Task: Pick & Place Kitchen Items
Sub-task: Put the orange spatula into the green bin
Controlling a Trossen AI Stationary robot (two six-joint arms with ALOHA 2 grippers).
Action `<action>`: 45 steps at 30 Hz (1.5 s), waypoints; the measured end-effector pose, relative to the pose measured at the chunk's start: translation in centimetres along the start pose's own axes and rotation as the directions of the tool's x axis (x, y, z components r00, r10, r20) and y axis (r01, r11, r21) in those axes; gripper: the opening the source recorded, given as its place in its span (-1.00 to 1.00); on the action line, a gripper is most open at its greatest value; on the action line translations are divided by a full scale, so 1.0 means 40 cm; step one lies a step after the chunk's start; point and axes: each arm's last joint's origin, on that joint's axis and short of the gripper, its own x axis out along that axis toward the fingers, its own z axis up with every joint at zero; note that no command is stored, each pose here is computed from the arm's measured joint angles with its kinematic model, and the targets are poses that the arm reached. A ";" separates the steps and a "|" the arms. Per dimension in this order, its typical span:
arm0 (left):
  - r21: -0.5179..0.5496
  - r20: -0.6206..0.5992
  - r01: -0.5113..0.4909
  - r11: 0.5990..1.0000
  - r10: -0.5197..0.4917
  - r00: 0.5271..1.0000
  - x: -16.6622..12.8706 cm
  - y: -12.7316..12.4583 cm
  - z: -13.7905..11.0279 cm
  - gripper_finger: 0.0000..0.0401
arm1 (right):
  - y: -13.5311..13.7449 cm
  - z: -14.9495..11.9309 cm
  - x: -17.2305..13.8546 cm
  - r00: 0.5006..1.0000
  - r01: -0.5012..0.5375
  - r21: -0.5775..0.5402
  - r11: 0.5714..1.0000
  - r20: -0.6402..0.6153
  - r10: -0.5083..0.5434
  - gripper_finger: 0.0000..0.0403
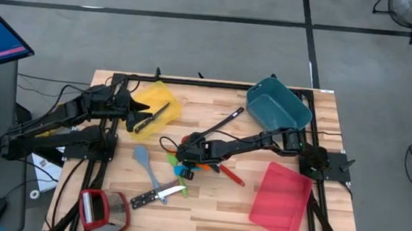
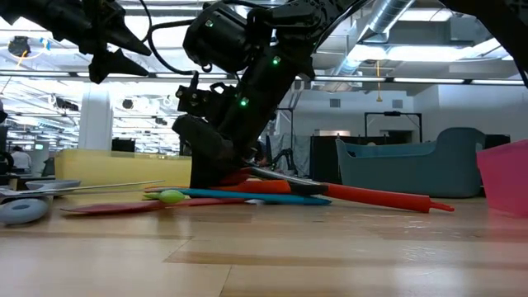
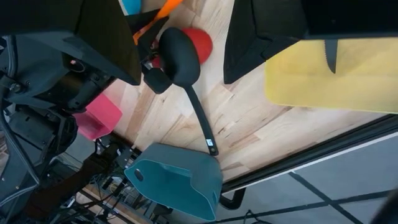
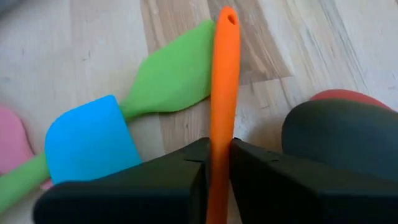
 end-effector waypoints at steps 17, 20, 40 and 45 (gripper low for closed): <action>0.002 0.008 -0.022 1.000 0.022 1.000 0.000 0.002 0.000 0.04 | -0.022 0.048 -0.069 0.995 -0.081 0.137 0.987 0.065 0.072 -0.97; 0.002 0.008 -0.023 1.000 0.023 1.000 0.000 0.002 0.000 0.04 | -0.030 0.074 -0.097 0.986 -0.135 0.139 0.981 0.116 0.120 -0.97; 0.002 0.009 -0.022 1.000 0.022 1.000 0.000 0.002 0.001 0.04 | -0.221 0.170 -0.465 0.956 -0.136 0.125 0.983 0.276 0.097 -0.97; 0.002 0.016 -0.040 0.999 0.040 0.999 0.000 0.003 0.001 0.04 | -0.299 0.138 -0.535 0.984 -0.034 0.137 0.990 0.176 0.010 -0.97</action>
